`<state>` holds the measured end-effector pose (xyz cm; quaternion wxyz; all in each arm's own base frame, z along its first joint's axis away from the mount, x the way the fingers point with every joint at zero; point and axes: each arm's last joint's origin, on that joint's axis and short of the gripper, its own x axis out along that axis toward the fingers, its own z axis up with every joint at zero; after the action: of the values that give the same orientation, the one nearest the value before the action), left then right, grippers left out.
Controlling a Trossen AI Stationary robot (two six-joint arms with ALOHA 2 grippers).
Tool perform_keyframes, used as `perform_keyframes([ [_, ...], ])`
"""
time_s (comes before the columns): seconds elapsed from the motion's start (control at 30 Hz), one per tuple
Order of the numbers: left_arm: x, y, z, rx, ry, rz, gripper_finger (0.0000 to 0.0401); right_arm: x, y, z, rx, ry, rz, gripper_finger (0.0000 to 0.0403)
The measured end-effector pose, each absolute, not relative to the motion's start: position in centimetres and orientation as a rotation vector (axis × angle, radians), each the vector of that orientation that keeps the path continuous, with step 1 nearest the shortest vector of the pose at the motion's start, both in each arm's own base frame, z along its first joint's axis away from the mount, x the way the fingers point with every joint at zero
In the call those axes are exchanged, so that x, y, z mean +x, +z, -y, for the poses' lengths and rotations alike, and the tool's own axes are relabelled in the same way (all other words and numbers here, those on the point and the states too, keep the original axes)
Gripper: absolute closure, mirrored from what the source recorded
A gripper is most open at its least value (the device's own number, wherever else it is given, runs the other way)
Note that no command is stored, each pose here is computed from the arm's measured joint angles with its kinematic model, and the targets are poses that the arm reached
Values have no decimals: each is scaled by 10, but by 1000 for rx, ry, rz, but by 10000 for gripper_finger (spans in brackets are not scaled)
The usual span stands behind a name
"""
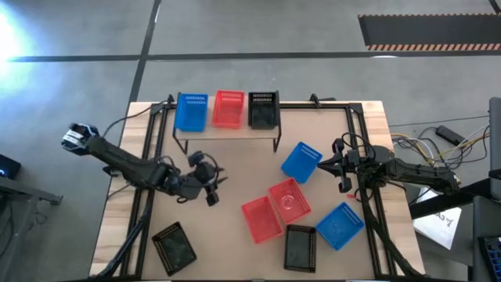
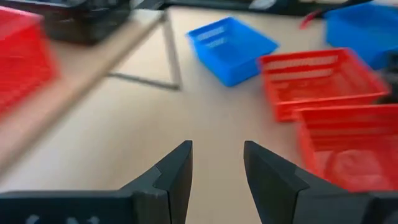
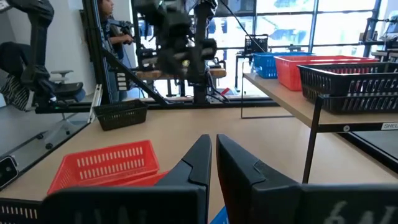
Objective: Stack baskets on shelf by color
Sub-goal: Stack the top blue bin on the blue bin on the shelf
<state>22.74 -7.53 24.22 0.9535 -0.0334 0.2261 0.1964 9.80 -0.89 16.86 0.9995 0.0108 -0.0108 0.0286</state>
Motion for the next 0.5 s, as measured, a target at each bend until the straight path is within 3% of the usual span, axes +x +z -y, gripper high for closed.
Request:
perform_keyframes([
  [0.23,243,197,108,-87,246,-240,273,98,169,9,22,58,21,385],
  [0.5,273,172,132,-10,194,-77,273,98,169,9,22,57,21,385],
])
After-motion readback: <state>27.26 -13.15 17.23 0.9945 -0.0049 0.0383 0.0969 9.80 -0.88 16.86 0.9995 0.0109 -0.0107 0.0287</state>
